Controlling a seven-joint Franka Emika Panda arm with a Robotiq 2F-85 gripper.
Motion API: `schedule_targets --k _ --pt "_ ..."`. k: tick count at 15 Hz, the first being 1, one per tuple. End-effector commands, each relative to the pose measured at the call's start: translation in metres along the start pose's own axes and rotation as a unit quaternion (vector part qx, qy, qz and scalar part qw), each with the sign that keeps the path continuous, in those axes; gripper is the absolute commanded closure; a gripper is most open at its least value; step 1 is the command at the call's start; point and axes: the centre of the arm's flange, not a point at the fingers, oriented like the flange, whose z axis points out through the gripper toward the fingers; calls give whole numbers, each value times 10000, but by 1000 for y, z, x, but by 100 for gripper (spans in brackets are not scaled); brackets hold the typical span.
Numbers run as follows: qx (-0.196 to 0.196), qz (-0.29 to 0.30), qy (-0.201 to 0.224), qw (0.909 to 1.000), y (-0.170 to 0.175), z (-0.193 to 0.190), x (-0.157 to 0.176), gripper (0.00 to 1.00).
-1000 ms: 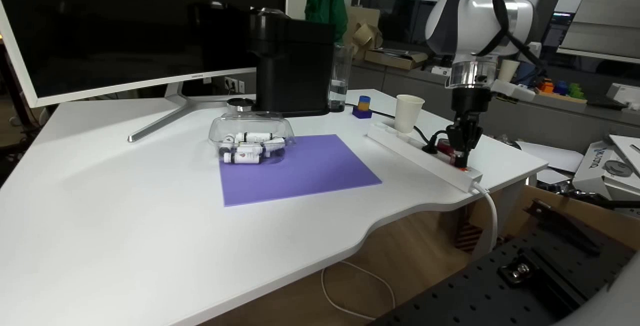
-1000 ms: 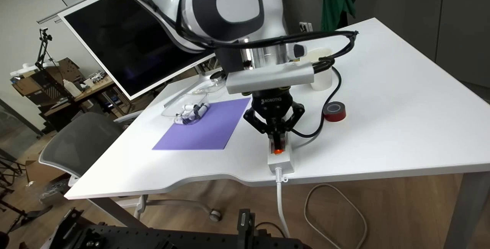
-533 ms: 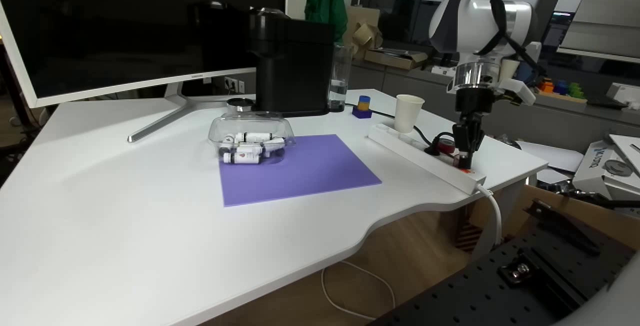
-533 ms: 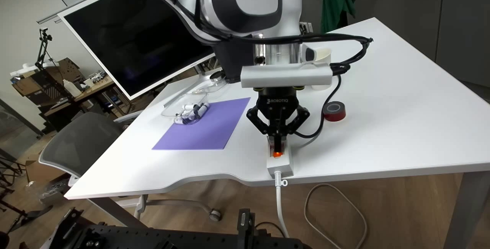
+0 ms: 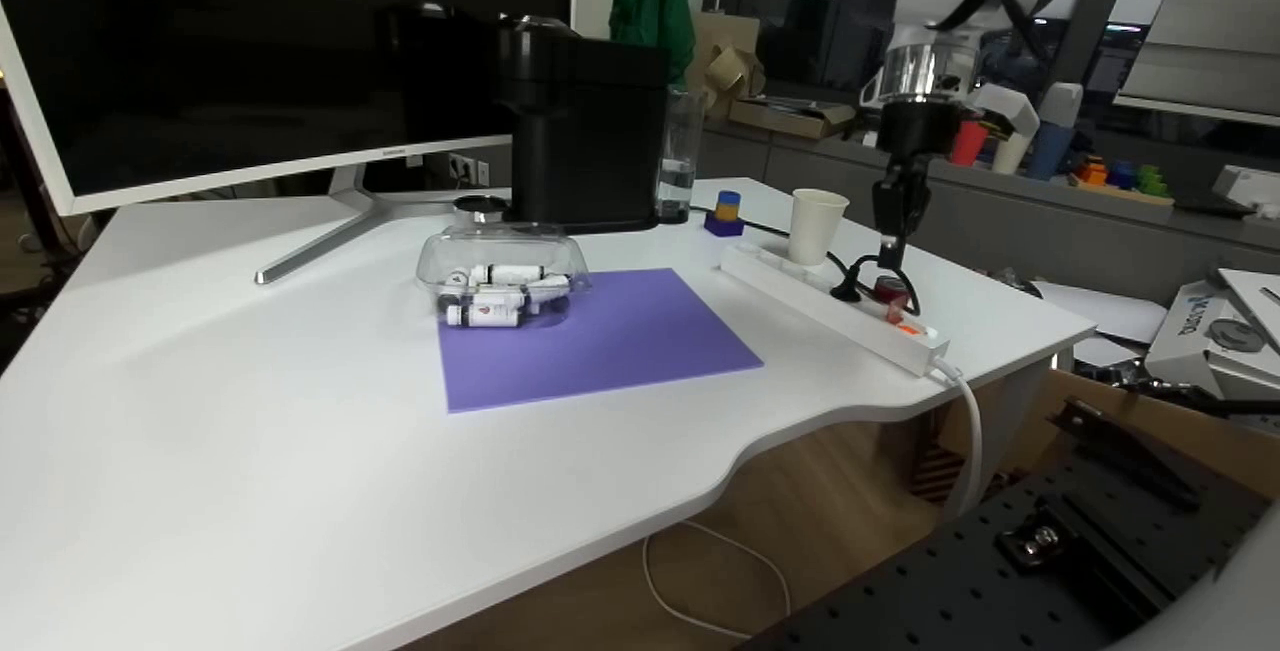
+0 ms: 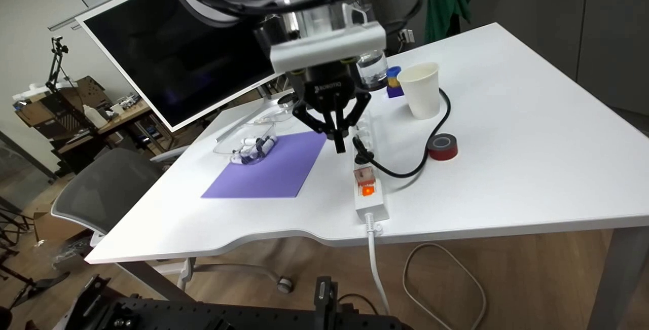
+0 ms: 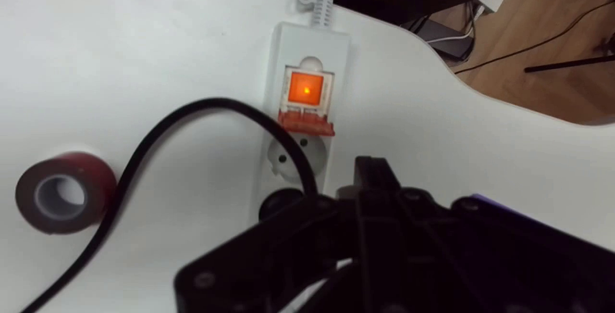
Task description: Turn on the switch of the extension cord
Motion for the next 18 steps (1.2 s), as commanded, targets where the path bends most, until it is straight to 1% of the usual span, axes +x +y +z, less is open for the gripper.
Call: schedule_targets --k 1,2,3,4,8,11,13,14,17,18 --pt "-581 203 321 9976 -56 -65 -7 100" --pt "-728 313 339 9963 -64 -78 -6 74" --pt "-875 420 323 9947 -72 -91 -5 73" --pt "-1032 566 268 9927 -79 -102 -5 67" --pt "-1674 1123 -3 9795 -99 -134 -14 39" --pt "-1912 1592 -229 9683 -109 -147 -23 19" --pt "-1872 1963 -517 9611 -108 -145 -27 5" --pt "-1774 2078 -585 9602 -107 -143 -30 1" --pt "-1330 2338 -778 9600 -102 -126 -36 0" --pt "-1182 2352 -828 9612 -102 -119 -37 0"
